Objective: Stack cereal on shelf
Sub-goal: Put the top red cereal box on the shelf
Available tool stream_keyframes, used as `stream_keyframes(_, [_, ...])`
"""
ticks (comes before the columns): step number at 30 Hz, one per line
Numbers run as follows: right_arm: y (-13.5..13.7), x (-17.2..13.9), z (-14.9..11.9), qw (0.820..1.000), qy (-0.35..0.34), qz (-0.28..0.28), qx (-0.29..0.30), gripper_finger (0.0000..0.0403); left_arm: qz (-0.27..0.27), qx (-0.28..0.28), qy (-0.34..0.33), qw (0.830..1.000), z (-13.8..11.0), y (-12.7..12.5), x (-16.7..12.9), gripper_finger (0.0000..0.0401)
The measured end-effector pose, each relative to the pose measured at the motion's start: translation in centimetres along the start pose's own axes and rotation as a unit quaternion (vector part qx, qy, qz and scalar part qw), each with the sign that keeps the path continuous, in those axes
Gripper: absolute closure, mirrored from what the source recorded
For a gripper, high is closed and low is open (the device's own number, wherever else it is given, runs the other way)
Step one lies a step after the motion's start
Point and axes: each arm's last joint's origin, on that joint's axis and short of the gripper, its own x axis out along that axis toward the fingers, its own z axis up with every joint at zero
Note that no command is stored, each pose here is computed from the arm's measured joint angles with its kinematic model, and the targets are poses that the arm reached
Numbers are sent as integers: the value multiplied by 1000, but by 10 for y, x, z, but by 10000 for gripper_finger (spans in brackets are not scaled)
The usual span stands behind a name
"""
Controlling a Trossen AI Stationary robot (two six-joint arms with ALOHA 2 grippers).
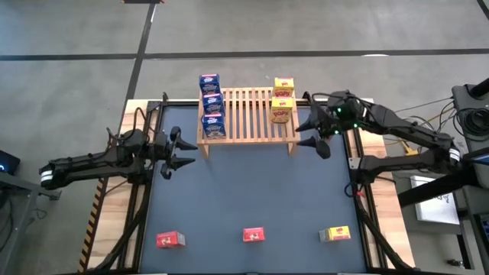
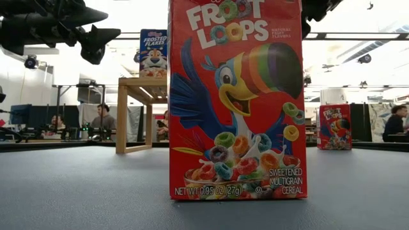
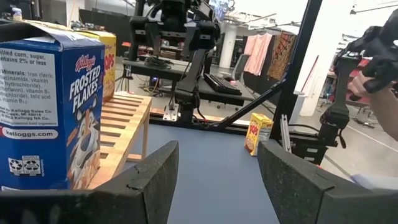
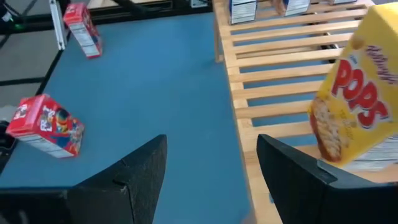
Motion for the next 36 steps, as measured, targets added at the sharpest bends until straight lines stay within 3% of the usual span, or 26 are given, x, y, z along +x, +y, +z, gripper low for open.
stream_keyframes(6, [15,6,1,1000,10,2,-16,165,0,-35,2,999,0,0,1,198])
stream_keyframes(18, [43,13,-1,998,34,55,-18,165,-25,-9,-34,999,29,-7,0,199])
stream_keyframes(26, [58,20,-8,997,56,27,-46,165,-48,-1,-20,999,22,-17,3,216])
stream_keyframes(36, [63,35,-18,997,52,34,-52,165,-62,12,-34,997,19,-47,6,235])
